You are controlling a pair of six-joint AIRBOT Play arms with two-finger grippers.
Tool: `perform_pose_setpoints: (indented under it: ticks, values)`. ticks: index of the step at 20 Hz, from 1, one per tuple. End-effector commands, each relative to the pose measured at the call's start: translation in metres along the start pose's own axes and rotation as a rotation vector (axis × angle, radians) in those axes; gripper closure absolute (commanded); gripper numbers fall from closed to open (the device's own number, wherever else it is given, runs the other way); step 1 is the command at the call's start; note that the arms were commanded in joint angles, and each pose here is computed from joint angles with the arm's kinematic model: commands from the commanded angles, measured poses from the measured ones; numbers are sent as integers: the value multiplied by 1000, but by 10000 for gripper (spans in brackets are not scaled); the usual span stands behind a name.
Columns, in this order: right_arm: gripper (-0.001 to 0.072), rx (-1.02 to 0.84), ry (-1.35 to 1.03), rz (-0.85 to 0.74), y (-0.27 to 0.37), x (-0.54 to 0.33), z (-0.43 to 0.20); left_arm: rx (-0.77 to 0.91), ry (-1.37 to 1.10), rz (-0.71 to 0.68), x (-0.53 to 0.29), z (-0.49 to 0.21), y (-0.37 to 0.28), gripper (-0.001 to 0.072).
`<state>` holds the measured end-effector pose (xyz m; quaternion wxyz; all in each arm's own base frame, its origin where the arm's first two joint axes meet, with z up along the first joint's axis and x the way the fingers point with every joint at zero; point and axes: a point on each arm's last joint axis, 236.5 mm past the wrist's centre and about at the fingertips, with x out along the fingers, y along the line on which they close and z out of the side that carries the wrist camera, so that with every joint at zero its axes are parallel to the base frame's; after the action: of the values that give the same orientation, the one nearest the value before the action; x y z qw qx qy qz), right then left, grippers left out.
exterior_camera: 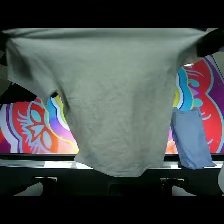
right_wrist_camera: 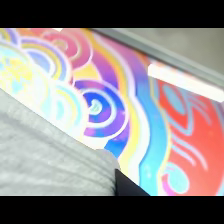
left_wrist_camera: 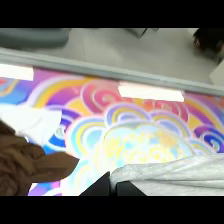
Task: Fold the shirts.
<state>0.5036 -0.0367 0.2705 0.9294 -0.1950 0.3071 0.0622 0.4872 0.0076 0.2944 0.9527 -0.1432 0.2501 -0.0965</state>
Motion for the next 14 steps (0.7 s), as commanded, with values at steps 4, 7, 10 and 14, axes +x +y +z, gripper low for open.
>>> perform_pose_setpoints:
  ticks: [4,7,10,14]
  values:
    - [664,211,150,202,57,206,-82,-188,484,-12,178,-181,76,684]
    - [664,297,113,194,61,239,-88,-207,558,-53,205,-220,77,683]
    - [663,355,160,281,85,249,-102,-185,579,-73,212,-230,66,683]
    - [37,304,237,517,120,182,-91,-170,591,-88,207,-229,59,683]
